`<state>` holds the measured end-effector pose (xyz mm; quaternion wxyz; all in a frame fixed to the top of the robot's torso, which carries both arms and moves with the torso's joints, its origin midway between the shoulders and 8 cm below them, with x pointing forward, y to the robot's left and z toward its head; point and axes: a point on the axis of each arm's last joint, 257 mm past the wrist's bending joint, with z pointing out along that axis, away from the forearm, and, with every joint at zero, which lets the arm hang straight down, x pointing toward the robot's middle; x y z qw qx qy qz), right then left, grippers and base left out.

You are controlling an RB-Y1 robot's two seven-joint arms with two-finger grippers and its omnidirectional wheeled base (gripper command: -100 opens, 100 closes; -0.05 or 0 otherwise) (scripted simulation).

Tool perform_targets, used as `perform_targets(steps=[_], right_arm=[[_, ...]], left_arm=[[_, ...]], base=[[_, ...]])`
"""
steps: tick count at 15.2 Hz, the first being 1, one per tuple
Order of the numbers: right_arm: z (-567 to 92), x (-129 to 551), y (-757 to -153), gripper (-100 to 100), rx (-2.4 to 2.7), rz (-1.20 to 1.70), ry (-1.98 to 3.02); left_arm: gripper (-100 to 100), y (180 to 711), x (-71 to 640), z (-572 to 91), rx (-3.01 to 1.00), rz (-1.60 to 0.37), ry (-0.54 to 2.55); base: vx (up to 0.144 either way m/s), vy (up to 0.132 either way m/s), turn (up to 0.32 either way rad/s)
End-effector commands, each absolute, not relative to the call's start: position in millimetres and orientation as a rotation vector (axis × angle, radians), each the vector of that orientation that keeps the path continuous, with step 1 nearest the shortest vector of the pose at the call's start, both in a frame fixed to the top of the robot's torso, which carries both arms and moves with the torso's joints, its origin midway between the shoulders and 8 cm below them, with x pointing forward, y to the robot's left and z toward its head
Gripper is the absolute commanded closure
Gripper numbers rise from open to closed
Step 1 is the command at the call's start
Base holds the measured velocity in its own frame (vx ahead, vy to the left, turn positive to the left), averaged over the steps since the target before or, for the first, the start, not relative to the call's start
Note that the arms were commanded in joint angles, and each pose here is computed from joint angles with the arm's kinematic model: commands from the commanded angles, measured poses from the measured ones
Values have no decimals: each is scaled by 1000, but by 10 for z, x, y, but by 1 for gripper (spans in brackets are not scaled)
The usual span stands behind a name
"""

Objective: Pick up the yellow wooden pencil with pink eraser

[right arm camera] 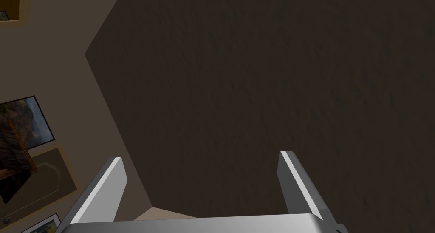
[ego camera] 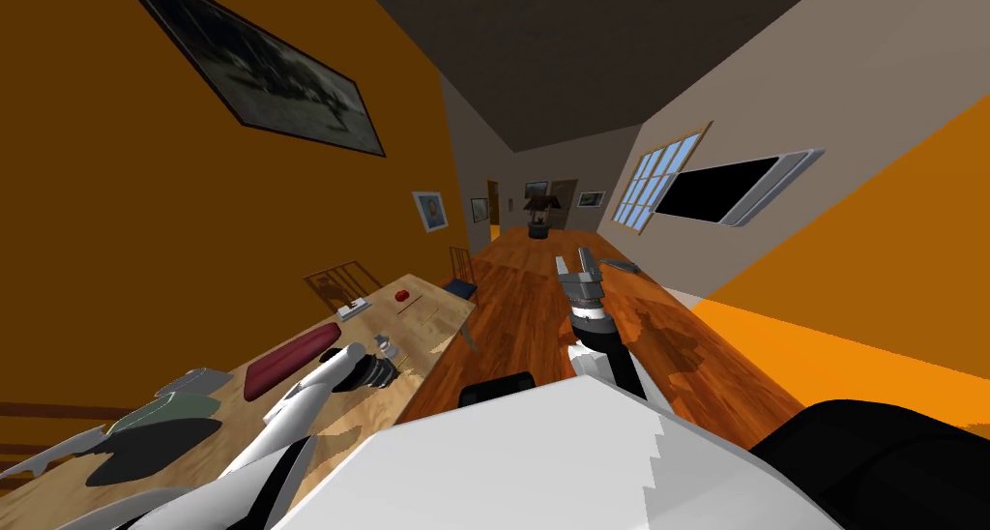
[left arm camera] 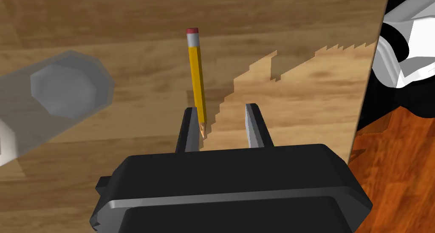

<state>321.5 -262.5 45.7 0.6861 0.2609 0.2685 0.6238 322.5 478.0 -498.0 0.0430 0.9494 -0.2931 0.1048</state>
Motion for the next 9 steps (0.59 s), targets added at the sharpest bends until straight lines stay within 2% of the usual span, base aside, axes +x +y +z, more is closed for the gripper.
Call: perform_targets(steps=[1,3,4,8,9], right_arm=[[457,3215,-2625,0,584,1397,601],[458,3216,-2624,0,584,1397,601],[458,3216,-2624,0,584,1397,601],[458,3216,-2625,0,584,1397,601],[458,3216,-2625,0,584,1397,601]], left_arm=[[100,4803,3237,-4902,2893,308,-907],[100,4800,3242,-4913,2896,313,-906],[-100,4647,3343,-4871,2859,360,-888],[-100,4377,3523,-4795,2794,445,-860],[-100,4458,3456,-4821,2817,420,-871]], base=[[9,-38,97],[-4,-40,50],[-12,17,8],[-26,77,-5],[-20,46,-8]])
